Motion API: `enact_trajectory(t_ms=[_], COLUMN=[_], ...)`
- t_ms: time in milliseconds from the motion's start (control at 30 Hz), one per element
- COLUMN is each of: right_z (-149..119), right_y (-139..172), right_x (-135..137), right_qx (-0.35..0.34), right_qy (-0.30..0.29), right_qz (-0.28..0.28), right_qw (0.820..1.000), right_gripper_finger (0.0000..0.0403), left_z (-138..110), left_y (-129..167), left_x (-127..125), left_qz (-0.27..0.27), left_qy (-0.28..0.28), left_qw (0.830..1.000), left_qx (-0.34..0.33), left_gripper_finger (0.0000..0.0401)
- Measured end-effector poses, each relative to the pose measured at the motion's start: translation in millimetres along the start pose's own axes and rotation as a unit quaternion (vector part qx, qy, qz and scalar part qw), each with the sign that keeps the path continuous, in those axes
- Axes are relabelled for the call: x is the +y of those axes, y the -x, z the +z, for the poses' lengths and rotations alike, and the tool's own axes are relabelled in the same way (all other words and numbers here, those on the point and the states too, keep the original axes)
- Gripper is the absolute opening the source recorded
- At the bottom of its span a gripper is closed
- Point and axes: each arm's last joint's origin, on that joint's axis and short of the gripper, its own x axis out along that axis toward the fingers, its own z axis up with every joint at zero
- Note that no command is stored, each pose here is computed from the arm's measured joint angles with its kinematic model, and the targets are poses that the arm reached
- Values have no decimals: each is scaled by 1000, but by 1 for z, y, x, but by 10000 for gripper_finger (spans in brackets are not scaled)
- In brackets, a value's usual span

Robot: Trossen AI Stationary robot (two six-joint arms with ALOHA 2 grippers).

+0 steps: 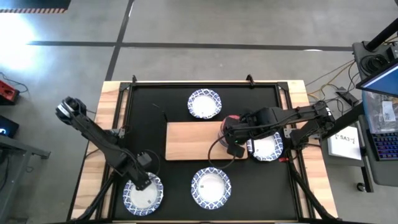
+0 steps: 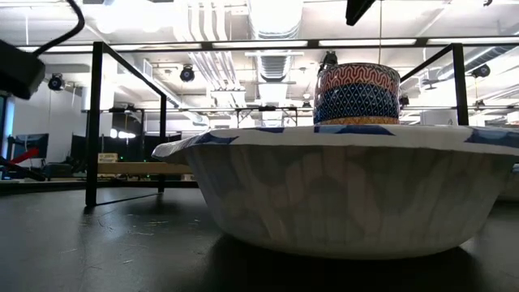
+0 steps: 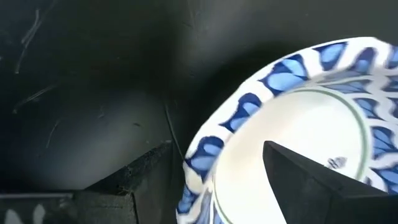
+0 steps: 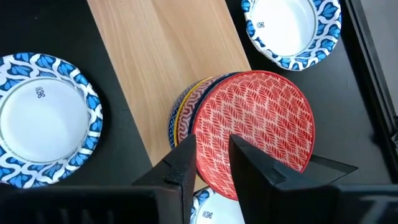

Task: Place and stack bowls onto a shelf
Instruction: Put the big white and blue patterned bowl on the shelf

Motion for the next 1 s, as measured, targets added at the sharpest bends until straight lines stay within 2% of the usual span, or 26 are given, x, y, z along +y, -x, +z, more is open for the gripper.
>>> enact_trajectory(t_ms=[167,267,600,833,1000], right_z=[0,0,0,0,0], right_y=[0,0,0,0,0], right_x=[0,0,0,0,0], right_qx=[0,0,0,0,0], right_qy=[0,0,0,1,4], right_qz=[0,0,0,0,0], right_qw=[1000,1000,1000,1000,1000], right_gripper_finger=[78,78,83,77,83], left_z=[1,2,1,2,5], left_y=[-12,-16,-13,3,31], left_x=[-6,-11,-23,-40,-64], left_qz=[-4,-21,-79,-155,-203], left_qy=[-1,-8,-16,-19,-60], left_qw=[1000,1000,997,988,976], left_qx=[-1,-2,4,-6,-47], left_gripper_finger=[227,200,15,19,5])
